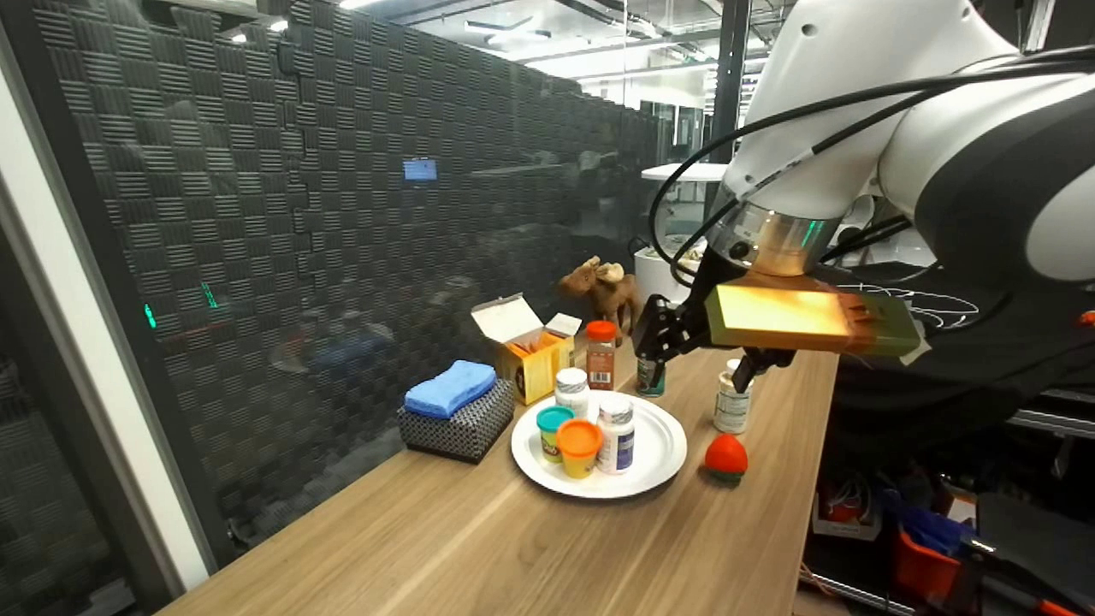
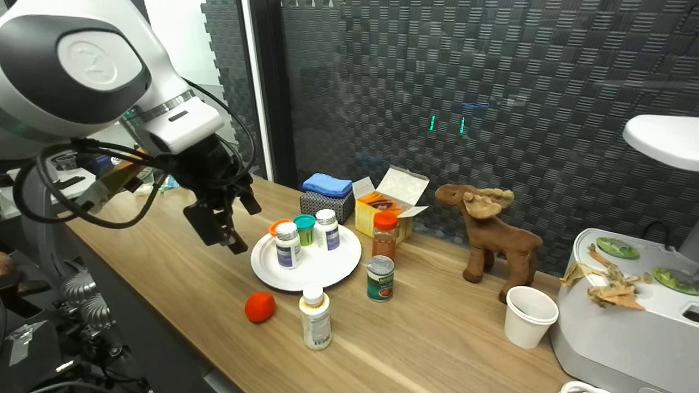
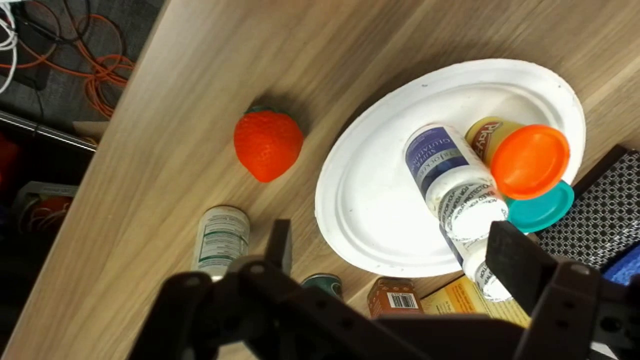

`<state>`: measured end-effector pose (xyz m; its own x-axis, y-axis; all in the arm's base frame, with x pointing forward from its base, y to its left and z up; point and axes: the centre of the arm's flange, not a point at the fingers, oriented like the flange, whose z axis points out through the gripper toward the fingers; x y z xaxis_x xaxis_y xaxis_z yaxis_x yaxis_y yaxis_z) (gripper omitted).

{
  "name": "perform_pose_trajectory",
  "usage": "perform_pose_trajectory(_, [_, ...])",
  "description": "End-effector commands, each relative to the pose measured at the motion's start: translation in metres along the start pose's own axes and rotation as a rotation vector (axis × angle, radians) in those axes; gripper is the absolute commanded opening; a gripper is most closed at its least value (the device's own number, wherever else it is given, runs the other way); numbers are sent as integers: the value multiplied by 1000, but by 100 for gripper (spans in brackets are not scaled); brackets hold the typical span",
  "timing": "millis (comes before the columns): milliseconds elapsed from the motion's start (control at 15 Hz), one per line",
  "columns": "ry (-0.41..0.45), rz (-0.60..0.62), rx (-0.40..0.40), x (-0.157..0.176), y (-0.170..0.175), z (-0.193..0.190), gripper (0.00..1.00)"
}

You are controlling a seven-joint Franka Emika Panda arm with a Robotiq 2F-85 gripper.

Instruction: Pick up all the smaller bottles and the orange object, and put them in the plate

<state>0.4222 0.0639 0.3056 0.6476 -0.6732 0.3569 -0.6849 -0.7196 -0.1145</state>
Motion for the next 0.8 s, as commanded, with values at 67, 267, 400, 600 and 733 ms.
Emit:
perform_pose_trajectory(67, [-12, 30, -20, 11, 3, 10, 100])
perform_pose_trajectory(267, [-38, 62, -44, 25, 18, 28, 100])
perform_pose_trajectory(400, [-61, 77, -68, 31, 29, 43, 100])
perform_pose_trajectory(600, [-104, 74, -97, 36, 42, 64, 100])
perform_pose_trajectory(733, [-151, 56, -96, 33, 45, 76, 100])
